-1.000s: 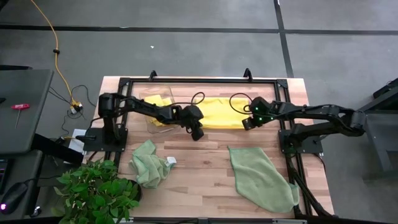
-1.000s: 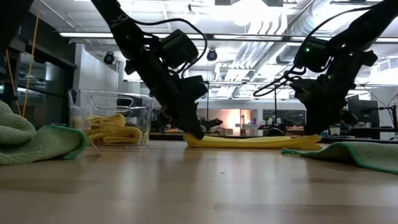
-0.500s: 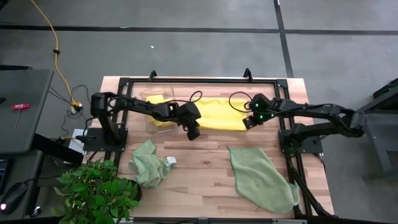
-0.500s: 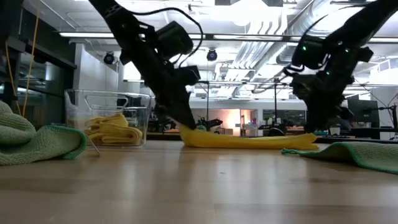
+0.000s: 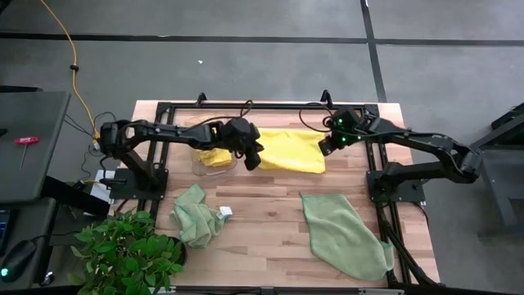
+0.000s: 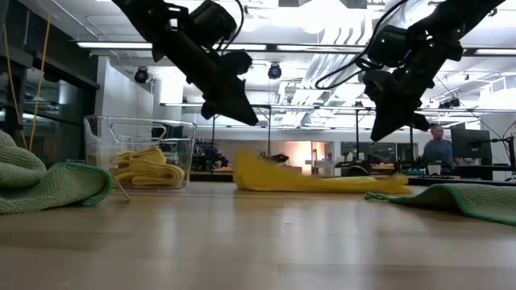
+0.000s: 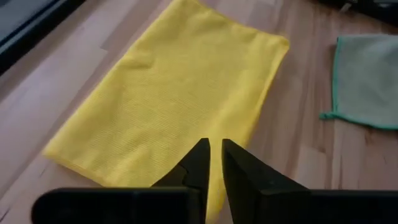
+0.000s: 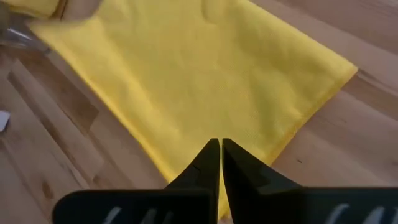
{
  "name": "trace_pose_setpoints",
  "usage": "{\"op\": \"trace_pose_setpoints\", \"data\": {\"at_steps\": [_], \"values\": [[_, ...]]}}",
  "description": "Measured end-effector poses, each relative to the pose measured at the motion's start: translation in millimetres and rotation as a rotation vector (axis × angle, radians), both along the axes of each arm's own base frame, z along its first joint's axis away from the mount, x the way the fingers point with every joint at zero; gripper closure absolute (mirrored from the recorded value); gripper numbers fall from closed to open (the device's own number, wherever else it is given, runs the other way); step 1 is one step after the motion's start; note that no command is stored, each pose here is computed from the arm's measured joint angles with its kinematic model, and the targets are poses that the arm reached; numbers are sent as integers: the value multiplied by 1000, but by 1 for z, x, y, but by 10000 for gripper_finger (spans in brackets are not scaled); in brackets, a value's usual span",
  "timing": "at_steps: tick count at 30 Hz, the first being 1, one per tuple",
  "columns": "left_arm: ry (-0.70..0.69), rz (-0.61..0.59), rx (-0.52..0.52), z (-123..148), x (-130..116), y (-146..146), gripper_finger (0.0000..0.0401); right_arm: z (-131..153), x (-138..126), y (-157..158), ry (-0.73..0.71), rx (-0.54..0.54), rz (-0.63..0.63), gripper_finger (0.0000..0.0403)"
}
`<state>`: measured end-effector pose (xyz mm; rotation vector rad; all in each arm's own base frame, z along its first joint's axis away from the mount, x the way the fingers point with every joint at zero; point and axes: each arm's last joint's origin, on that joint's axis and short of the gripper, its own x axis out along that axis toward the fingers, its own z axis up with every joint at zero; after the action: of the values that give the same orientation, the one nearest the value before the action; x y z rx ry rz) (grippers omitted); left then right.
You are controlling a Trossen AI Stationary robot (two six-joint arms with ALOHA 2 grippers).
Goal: Fold microfiber towels
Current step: Fold the yellow towel
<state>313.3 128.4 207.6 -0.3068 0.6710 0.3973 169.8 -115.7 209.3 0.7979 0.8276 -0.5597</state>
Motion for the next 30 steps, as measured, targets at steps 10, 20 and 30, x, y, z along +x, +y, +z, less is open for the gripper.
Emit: {"op": "trace_pose_setpoints", "data": {"at_steps": [10, 20, 30], "values": [[0, 16, 38, 20, 3, 13, 300, 1, -1, -1, 5, 2, 8, 381], [245, 67, 74, 54, 26, 95, 244, 8, -3, -20, -109, -53, -101, 380], [534, 63, -238, -18, 43, 150, 204, 9, -5, -25, -120, -61, -126, 380]]}}
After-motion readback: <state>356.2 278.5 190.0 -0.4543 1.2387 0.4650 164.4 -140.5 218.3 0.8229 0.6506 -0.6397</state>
